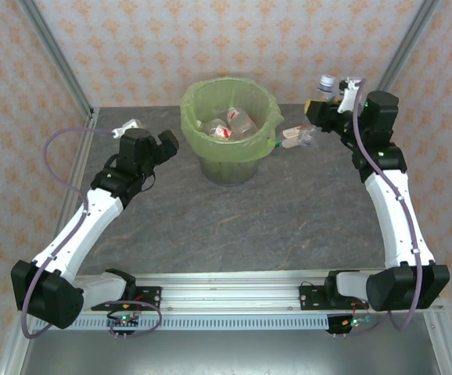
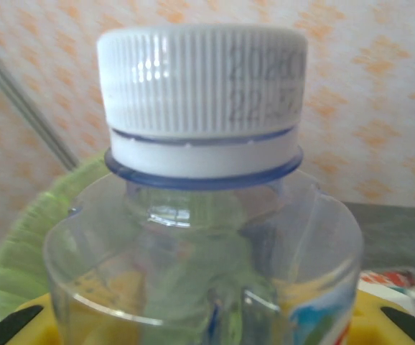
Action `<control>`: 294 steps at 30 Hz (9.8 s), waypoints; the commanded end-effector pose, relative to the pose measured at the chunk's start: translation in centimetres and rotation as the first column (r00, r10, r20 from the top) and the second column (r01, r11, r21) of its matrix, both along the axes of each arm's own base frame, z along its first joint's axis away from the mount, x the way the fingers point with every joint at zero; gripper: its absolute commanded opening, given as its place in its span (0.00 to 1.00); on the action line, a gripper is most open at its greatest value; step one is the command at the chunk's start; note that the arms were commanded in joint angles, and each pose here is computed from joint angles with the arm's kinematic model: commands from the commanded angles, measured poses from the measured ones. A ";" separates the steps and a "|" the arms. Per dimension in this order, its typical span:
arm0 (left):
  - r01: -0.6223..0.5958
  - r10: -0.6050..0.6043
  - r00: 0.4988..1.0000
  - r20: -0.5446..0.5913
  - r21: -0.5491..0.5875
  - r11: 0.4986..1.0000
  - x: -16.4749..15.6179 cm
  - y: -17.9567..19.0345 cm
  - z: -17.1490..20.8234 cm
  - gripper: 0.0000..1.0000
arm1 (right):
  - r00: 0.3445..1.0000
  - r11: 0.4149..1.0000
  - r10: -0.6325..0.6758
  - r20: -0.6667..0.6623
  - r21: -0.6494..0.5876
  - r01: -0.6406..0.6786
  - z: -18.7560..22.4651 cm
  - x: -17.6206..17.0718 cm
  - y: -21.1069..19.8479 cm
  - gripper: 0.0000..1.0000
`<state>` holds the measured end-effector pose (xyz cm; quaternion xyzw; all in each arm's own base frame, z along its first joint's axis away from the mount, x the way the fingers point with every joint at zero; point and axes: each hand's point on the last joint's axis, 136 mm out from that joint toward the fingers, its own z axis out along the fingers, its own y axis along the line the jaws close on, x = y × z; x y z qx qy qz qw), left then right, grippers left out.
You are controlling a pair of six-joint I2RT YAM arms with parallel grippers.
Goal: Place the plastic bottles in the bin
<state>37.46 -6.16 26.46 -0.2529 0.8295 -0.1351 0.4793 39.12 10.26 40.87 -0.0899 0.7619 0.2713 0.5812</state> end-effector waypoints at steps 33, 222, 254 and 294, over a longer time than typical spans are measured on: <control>-0.013 0.013 1.000 -0.003 0.009 1.000 -0.6 0.7 0.4 1.00 | 0.992 0.985 0.120 -0.037 0.128 -0.115 1.8 11.1 23.3 0.41; 0.312 -0.313 0.947 0.075 0.031 0.950 1.9 -5.5 0.4 1.00 | 0.236 0.611 -0.616 -0.752 -0.266 0.746 -33.9 19.3 -6.3 0.51; 0.315 -0.311 0.942 0.125 -0.016 0.949 1.3 -5.8 1.4 1.00 | 0.577 0.590 -0.620 -0.531 0.170 0.790 -19.1 11.2 -8.2 0.00; 0.199 -0.201 0.974 0.102 0.027 0.980 0.6 -3.2 1.1 1.00 | 0.881 0.922 -0.085 0.466 -0.298 0.247 6.5 4.6 7.4 0.00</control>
